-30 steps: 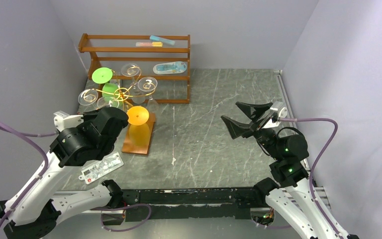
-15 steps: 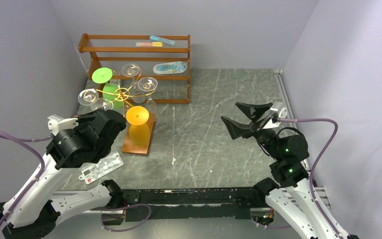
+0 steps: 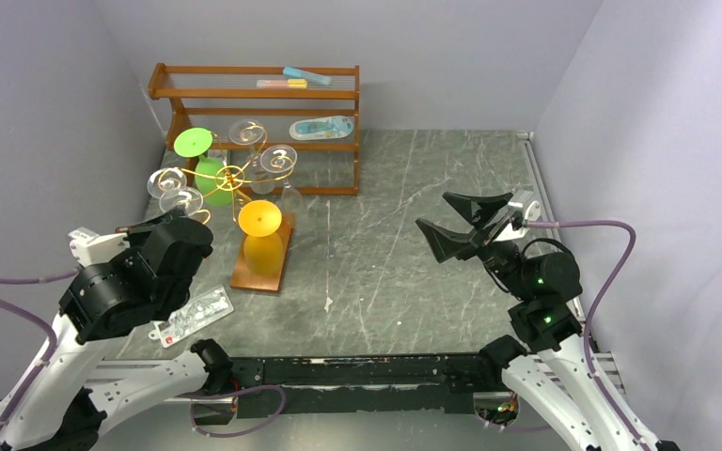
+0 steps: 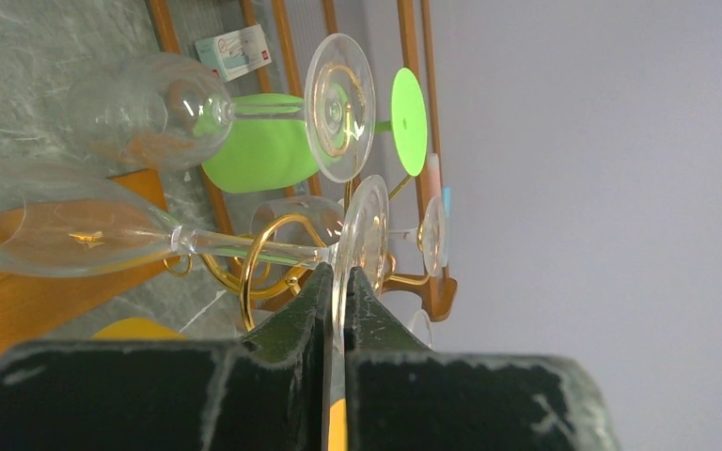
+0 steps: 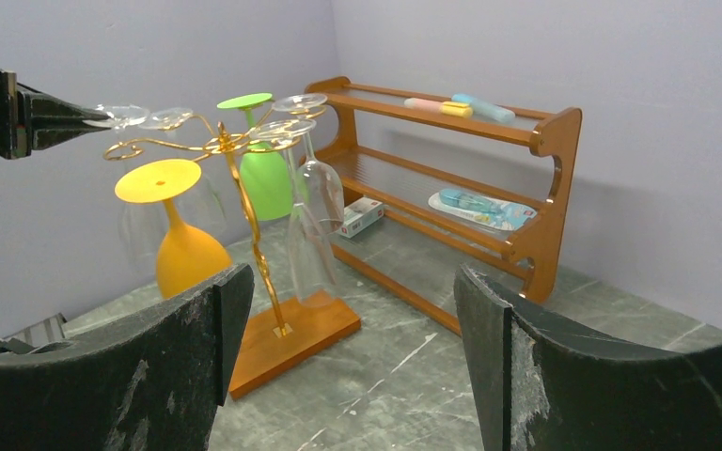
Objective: Place the wine glass upside down on the wine glass rack
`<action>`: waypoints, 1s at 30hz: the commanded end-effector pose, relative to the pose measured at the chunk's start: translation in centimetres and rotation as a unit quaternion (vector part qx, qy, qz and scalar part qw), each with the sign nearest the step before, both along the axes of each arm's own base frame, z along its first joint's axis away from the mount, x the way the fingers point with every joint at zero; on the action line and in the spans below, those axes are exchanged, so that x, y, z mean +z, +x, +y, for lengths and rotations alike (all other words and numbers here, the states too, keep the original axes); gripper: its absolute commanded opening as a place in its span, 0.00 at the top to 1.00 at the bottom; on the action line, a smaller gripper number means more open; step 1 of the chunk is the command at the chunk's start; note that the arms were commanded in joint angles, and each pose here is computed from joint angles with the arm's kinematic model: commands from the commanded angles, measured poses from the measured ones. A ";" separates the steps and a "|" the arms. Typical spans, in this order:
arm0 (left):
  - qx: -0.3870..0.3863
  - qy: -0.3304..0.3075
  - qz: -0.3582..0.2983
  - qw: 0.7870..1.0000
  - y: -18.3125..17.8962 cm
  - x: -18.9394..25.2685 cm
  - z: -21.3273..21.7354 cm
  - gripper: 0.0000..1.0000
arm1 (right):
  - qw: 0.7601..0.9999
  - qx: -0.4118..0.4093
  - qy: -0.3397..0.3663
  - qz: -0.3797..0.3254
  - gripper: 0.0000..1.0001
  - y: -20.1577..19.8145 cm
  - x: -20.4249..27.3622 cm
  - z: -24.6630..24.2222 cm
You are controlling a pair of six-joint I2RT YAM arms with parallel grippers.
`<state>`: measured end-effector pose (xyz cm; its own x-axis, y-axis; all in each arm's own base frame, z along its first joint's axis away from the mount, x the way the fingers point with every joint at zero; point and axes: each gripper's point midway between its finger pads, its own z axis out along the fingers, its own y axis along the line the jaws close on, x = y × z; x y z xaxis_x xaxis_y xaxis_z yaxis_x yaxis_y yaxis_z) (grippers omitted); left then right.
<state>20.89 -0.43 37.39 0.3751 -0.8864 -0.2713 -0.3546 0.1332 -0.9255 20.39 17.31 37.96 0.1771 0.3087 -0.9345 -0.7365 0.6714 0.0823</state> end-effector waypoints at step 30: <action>-0.128 -0.027 0.010 0.991 0.3 -1.0 -4.6 0.95 | 1.000 0.009 0.008 -0.003 0.18 -0.4 0.1 0.2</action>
<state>21.00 -4.19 36.58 0.1580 -0.9555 -0.2491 -0.3345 0.1856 -0.9239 20.44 17.35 37.90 0.1724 0.3107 -0.9347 -0.7371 0.6702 0.0869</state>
